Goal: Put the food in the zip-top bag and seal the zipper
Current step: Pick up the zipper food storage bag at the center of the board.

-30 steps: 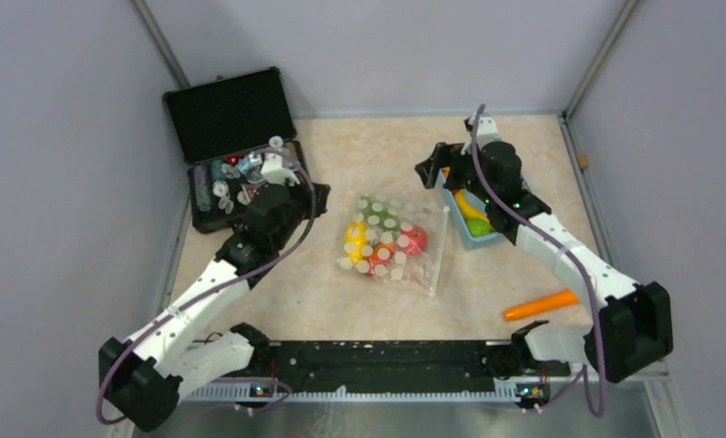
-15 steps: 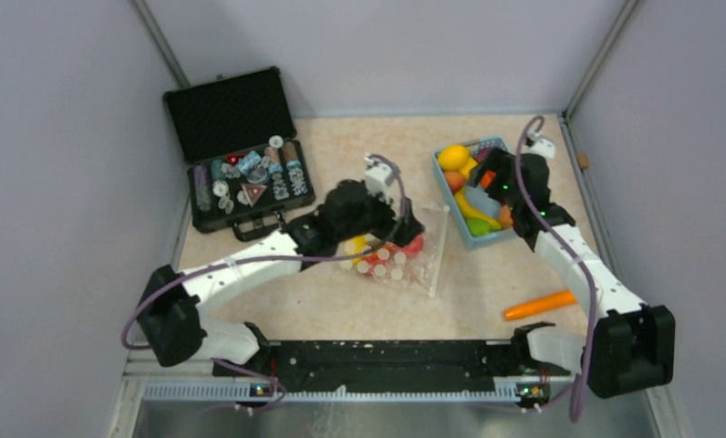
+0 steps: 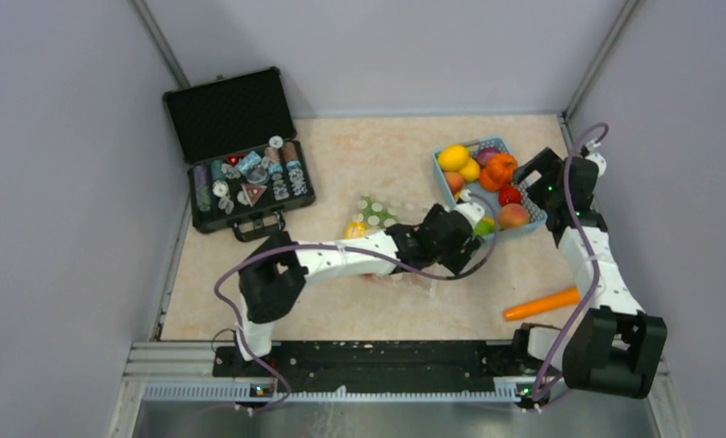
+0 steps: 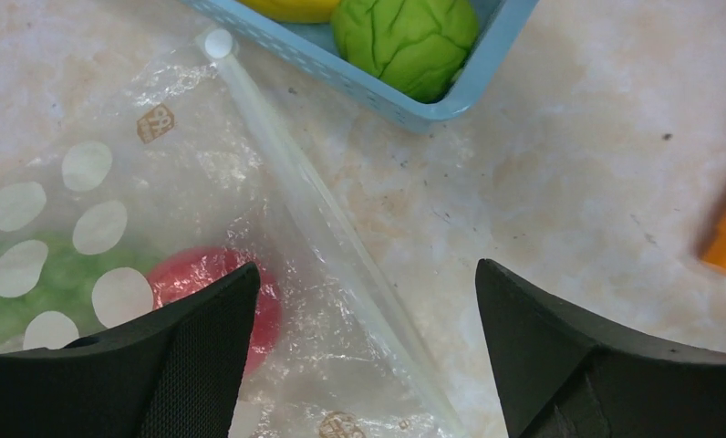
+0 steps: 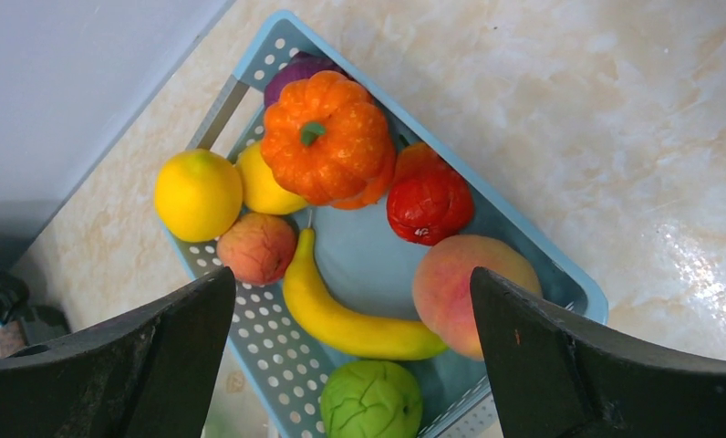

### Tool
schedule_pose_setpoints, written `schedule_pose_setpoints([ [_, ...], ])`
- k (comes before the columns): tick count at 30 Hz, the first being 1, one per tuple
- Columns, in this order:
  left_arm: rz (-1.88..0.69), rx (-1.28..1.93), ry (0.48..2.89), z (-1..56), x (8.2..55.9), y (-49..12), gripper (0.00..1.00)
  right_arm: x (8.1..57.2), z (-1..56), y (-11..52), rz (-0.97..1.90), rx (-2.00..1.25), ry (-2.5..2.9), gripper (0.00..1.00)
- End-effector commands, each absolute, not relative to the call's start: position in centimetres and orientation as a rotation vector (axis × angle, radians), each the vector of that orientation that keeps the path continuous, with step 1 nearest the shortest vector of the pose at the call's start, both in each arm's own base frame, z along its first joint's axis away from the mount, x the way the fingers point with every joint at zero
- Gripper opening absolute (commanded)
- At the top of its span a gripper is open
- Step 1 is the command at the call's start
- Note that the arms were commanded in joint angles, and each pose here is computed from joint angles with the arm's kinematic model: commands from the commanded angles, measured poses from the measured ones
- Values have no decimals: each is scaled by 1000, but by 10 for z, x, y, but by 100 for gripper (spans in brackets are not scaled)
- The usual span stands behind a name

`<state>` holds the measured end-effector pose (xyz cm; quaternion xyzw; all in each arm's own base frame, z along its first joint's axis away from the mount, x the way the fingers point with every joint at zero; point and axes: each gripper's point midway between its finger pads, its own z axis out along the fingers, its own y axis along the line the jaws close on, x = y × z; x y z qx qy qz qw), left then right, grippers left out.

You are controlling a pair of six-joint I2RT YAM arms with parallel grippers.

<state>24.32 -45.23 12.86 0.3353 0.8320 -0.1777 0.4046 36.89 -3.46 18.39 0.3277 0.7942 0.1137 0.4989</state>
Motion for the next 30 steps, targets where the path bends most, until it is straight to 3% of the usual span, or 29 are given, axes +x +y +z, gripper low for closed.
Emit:
schedule_pose_setpoints([
  [1,-170,808,2073,129,260,-445,87,369,198,-27,346,764,1881,98],
  [9,161,741,2021,104,266,-433,78,368,189,-22,387,768,1884,98],
  [15,253,750,1981,90,266,-441,73,367,185,-24,369,779,1889,98],
  [18,281,745,1973,86,268,-439,64,367,184,-22,381,773,1891,98],
  [21,323,733,1955,87,270,-434,62,367,183,-21,393,769,1889,98],
  [28,340,679,1913,102,274,-430,37,370,178,-12,451,759,1894,97],
  [30,331,666,1906,107,274,-429,15,371,177,-11,459,756,1896,97],
])
